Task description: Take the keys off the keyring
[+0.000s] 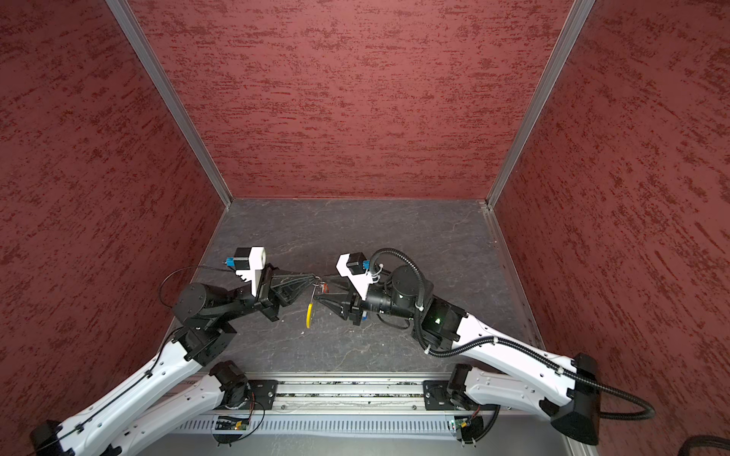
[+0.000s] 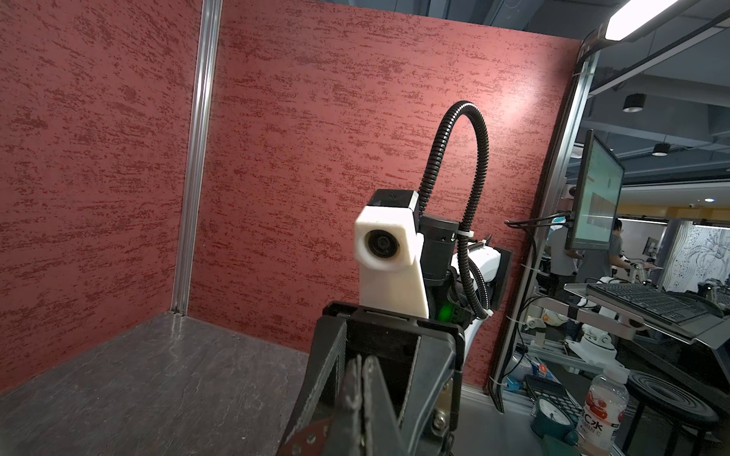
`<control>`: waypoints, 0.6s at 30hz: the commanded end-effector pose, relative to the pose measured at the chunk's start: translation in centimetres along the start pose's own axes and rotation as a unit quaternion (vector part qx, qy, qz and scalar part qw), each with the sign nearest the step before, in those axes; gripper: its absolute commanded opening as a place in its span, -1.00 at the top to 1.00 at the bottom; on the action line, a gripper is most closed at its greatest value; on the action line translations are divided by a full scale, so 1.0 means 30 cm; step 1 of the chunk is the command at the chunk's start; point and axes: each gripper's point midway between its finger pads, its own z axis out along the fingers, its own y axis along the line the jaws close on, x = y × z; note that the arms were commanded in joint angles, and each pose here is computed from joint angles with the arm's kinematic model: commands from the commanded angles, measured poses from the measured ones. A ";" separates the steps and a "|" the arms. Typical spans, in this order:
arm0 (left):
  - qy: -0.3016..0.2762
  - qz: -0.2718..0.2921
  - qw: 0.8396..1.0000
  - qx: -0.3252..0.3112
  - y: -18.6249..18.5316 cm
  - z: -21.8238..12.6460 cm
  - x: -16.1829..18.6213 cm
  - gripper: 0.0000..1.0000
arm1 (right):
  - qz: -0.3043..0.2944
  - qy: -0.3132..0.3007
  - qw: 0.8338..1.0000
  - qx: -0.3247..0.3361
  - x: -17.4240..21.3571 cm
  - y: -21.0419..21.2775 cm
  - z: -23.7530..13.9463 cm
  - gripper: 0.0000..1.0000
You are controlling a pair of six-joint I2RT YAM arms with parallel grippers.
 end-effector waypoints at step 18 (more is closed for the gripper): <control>-0.023 0.008 1.000 -0.014 0.003 -0.013 -0.030 1.00 | -0.028 -0.016 0.999 0.024 -0.055 0.009 -0.033 1.00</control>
